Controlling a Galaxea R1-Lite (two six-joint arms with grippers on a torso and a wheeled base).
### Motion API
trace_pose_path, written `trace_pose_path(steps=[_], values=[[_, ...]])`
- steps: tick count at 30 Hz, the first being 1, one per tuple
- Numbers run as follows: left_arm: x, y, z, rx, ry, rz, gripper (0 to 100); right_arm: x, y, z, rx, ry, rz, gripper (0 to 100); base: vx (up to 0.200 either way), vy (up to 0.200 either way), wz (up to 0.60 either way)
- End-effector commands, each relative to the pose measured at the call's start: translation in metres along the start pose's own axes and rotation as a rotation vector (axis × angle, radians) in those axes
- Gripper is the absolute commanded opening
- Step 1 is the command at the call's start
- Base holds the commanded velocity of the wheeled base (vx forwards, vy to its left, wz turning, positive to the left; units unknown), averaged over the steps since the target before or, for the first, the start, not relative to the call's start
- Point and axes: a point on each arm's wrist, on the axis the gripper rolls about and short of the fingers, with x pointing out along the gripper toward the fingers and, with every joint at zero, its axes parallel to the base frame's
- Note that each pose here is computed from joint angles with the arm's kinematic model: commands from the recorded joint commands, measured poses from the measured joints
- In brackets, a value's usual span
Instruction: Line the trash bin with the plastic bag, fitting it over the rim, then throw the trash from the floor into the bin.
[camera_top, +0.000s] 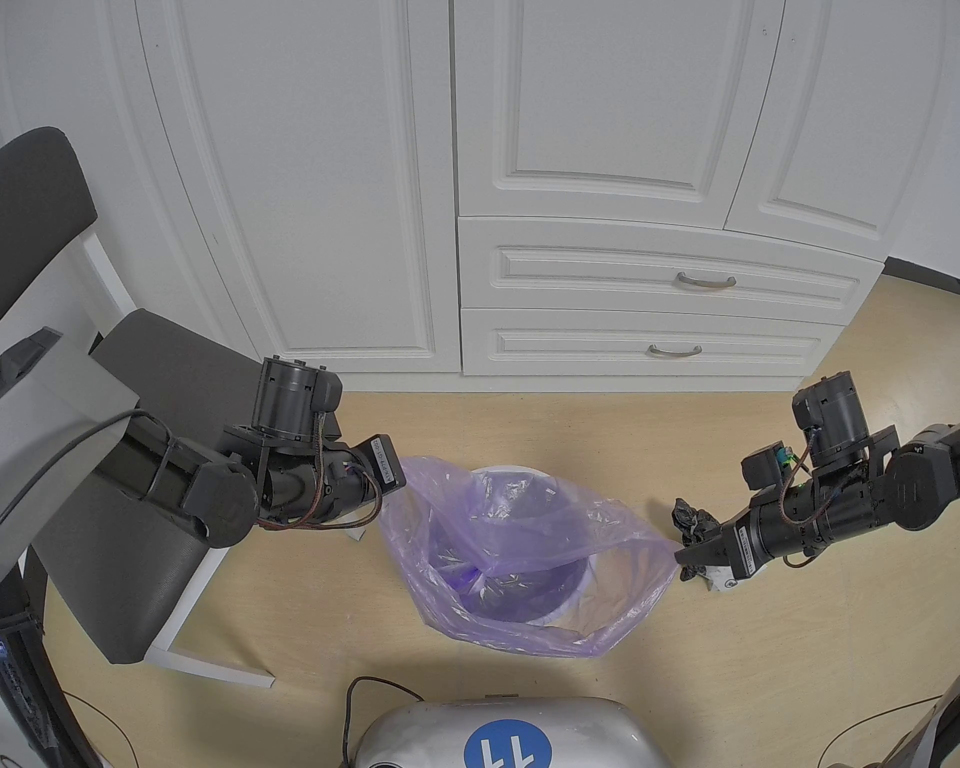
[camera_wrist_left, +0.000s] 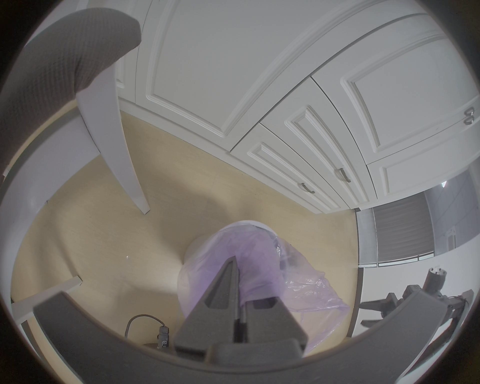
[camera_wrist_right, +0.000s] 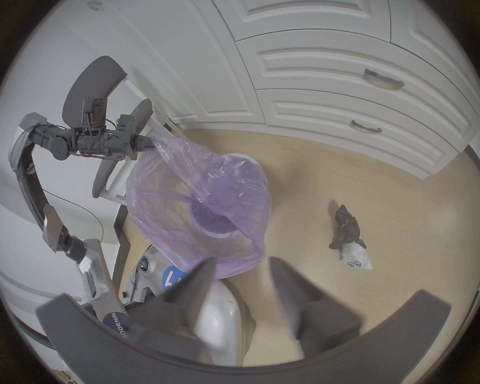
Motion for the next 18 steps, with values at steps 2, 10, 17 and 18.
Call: trace_pose_path(steps=[2,10,17,18], values=[[-0.007,-0.003,0.004,0.0,-0.016,-0.01,0,0.018,-0.003,-0.013,-0.006,0.016,-0.023,100,0.0,0.0,0.0],[-0.007,-0.002,0.004,0.0,-0.018,-0.01,0,0.064,-0.014,-0.022,0.004,0.056,-0.102,100,0.0,0.0,0.0],[-0.01,-0.005,0.003,0.007,-0.018,-0.016,0,0.112,-0.011,-0.023,0.1,-0.077,-0.127,0,0.0,0.0,0.0],[-0.01,-0.005,0.003,0.007,-0.018,-0.016,0,0.113,-0.011,-0.024,0.101,-0.08,-0.126,0,0.0,0.0,0.0]])
